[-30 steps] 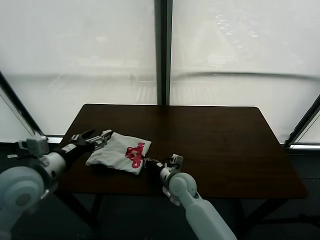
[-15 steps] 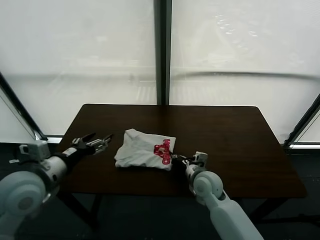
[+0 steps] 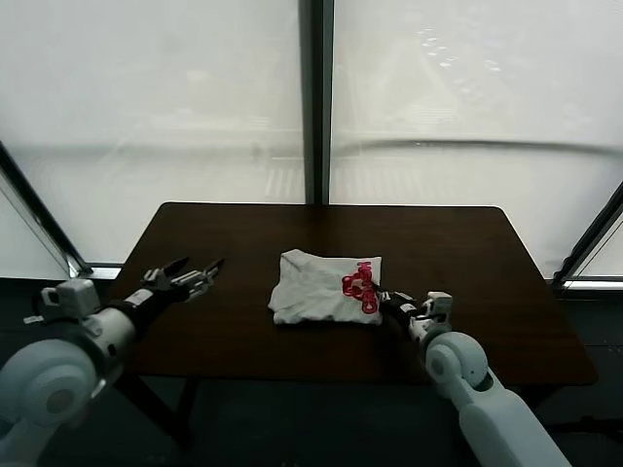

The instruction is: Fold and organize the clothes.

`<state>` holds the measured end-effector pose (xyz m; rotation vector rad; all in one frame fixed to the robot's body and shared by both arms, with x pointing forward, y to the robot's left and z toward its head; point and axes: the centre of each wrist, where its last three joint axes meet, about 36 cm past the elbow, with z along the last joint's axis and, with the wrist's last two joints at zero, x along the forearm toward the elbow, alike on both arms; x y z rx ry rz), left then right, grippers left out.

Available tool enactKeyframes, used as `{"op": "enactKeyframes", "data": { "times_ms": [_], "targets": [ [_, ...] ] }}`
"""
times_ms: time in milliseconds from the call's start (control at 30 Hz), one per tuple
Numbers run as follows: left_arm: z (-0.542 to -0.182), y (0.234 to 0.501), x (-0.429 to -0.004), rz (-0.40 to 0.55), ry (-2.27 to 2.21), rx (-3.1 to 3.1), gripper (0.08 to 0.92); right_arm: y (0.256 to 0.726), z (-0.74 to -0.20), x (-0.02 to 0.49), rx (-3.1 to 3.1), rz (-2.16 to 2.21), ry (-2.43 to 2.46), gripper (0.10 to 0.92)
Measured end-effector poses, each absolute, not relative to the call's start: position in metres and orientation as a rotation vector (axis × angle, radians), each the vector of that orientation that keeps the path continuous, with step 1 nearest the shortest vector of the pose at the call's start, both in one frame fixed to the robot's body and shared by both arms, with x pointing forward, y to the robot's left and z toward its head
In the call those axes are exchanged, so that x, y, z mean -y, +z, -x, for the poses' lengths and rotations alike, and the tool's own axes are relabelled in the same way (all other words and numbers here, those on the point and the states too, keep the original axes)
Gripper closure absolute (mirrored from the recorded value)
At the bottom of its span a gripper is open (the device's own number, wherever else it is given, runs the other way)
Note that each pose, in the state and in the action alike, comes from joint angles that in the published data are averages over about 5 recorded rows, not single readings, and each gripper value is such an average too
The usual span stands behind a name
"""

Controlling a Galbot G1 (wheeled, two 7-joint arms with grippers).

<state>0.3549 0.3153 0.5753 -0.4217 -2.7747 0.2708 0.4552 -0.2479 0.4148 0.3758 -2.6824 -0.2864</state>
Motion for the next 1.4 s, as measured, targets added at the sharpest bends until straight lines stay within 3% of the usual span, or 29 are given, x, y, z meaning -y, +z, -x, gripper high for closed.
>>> {"op": "enactKeyframes", "data": {
  "times_ms": [67,300,433,667,900,1133,1400],
  "targets": [
    [-0.355,0.572,-0.315,0.426,0.262,2.792,0.092,0.416,-0.449,0.254,2.726,-0.383,-0.228,0.733],
    [-0.358,0.562,-0.316,0.428,0.273,2.865,0.092,0.411,-0.427,0.275,2.937,-0.337,-0.005,0.289],
    [-0.356,0.555,-0.316,0.427,0.245,2.91,0.092,0.411,-0.416,0.282,3.095,-0.323,0.074,0.139],
    [-0.347,0.538,-0.315,0.421,0.116,2.992,0.092,0.413,-0.39,0.289,3.367,-0.219,0.158,0.115],
    [-0.329,0.506,-0.313,0.316,-0.012,3.083,0.092,0.413,-0.345,0.305,3.5,-0.013,0.187,0.115],
    [-0.302,0.472,-0.317,0.241,-0.148,3.111,0.092,0.41,-0.285,0.327,3.489,0.084,0.291,0.115],
    [-0.26,0.458,-0.32,0.21,-0.221,3.044,0.092,0.399,-0.224,0.329,3.403,0.129,0.361,0.115]
  ]
}}
